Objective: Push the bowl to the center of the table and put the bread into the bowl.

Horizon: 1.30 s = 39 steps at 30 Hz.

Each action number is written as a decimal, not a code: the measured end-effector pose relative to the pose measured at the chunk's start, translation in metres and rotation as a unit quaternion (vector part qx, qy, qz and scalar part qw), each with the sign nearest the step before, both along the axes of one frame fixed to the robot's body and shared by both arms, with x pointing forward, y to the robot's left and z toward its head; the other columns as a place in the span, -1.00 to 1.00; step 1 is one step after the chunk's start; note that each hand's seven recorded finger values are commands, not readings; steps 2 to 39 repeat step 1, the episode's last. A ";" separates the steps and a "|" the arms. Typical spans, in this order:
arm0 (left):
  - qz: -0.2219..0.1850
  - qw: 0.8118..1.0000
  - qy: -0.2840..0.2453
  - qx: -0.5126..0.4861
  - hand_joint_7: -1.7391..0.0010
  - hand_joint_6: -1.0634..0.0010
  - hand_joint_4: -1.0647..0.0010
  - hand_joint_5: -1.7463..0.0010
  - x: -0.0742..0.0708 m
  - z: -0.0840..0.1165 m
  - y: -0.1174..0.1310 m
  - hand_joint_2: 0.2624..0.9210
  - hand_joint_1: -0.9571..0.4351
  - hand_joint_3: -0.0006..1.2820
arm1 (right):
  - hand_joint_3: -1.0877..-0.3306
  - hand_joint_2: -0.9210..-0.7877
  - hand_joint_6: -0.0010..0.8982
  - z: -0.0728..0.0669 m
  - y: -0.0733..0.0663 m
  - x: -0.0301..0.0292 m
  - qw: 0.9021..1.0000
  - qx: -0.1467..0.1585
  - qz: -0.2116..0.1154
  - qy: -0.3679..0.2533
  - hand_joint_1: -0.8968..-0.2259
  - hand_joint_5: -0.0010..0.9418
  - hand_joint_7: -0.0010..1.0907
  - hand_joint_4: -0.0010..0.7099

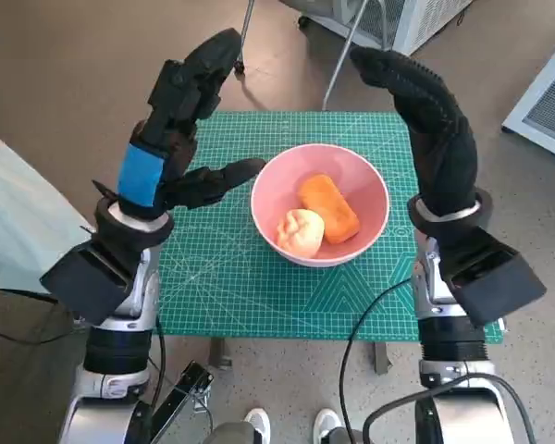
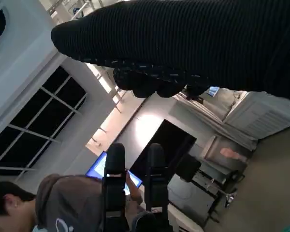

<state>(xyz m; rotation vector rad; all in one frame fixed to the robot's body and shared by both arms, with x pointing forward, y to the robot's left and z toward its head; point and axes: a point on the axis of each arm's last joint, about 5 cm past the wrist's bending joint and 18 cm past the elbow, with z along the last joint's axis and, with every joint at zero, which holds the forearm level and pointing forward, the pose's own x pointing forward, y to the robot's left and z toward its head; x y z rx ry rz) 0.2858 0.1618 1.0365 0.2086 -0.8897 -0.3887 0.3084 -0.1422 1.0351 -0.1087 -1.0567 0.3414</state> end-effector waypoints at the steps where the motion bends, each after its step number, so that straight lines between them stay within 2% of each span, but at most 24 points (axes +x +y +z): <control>1: -0.001 1.000 0.001 0.000 0.41 0.90 0.60 1.00 0.000 0.000 0.000 1.00 -0.24 -0.76 | -0.28 -1.00 -1.00 0.000 0.000 0.0000 1.000 0.000 0.000 0.000 -0.26 -1.00 0.25 -0.31; 39: -0.001 1.000 0.001 0.000 0.41 0.90 0.60 1.00 0.000 0.000 0.000 1.00 -0.24 -0.76 | -0.28 -1.00 -1.00 0.000 0.000 0.0000 1.000 0.000 0.000 0.000 -0.26 -1.00 0.25 -0.31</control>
